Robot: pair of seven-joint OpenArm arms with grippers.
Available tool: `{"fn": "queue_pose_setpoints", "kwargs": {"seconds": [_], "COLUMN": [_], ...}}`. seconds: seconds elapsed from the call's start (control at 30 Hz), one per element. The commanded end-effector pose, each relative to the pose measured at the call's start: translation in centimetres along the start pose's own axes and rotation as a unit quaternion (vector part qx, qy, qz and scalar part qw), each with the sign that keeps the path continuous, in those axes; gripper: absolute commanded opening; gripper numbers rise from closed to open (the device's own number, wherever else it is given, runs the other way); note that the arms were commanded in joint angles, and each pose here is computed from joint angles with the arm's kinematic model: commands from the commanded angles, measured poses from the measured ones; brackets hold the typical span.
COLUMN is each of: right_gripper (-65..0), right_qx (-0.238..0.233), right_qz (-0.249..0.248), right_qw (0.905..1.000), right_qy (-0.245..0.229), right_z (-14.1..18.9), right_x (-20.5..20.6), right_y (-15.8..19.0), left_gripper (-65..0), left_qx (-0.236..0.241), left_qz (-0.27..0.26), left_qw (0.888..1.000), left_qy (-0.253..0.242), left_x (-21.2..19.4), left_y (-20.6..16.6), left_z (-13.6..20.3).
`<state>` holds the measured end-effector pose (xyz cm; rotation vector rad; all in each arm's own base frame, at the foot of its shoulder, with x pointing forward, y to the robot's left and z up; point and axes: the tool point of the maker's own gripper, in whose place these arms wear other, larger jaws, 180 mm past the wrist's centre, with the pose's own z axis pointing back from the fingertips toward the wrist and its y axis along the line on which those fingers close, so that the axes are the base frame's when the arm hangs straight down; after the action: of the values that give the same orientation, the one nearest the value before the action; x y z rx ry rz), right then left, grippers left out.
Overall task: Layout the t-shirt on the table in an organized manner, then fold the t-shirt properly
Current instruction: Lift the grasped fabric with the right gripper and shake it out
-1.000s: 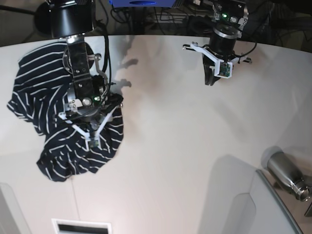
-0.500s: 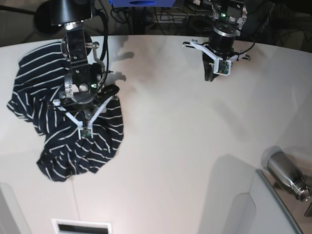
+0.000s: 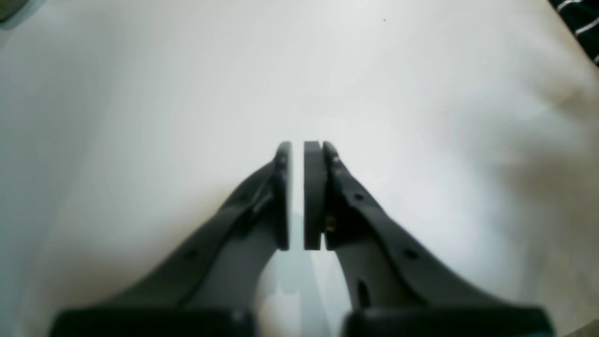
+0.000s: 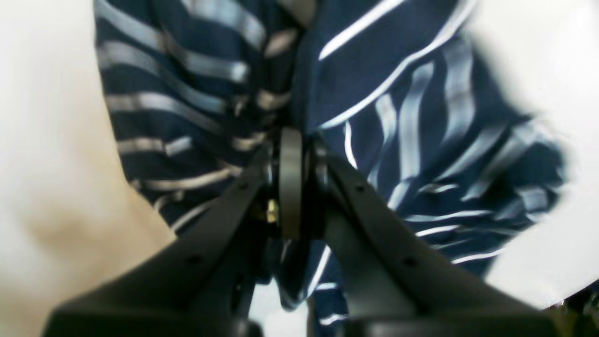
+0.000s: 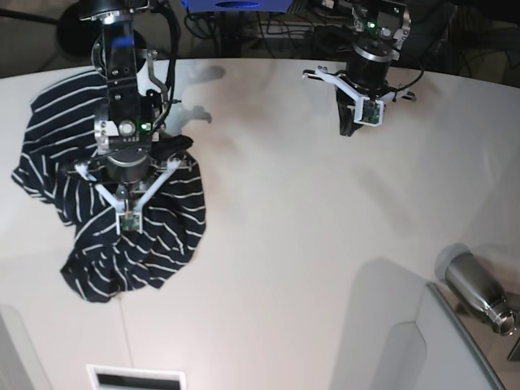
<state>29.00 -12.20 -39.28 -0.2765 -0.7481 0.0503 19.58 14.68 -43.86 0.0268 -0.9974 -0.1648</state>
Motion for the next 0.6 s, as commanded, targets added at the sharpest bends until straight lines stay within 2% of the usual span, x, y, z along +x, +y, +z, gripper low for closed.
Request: {"fn": "queue_pose_setpoints", "kwargs": {"seconds": [0.0, 0.13, 0.23, 0.37, 0.47, 0.57], "right_gripper": [-64.1, -64.1, -64.1, -64.1, -64.1, -64.1], "right_qx": [0.012, 0.038, 0.064, 0.127, 0.181, 0.219], "right_qz": [0.003, 0.017, 0.035, 0.076, 0.129, 0.187], "right_qw": [0.999, 0.9921, 0.9863, 0.9777, 0.9651, 0.9496], "right_qy": [-0.043, -0.118, -0.148, -0.149, -0.139, -0.124], "right_z": [1.3, 5.4, 7.0, 8.3, 8.9, 8.9], "right_x": [2.3, 5.6, 6.7, 5.9, 4.2, 1.9], "right_y": [0.7, 1.6, 3.2, 8.3, 13.3, 17.5], "left_gripper": [-65.0, -65.0, -65.0, -65.0, -65.0, -65.0], "left_qx": [0.003, 0.003, 0.006, 0.009, 0.003, 0.0], "left_qz": [-0.001, -0.001, -0.001, 0.034, 0.065, 0.062], "left_qw": [1.0, 1.0, 0.999, 0.998, 0.993, 0.992], "left_qy": [-0.023, -0.026, -0.032, -0.06, -0.097, -0.11], "left_x": [1.3, 1.7, 2.1, 4.2, 7.2, 8.3], "left_y": [0.2, 0.3, 0.5, 0.8, 1.3, 2.3], "left_z": [0.0, -0.5, -0.5, -0.4, -0.1, 0.2]}}
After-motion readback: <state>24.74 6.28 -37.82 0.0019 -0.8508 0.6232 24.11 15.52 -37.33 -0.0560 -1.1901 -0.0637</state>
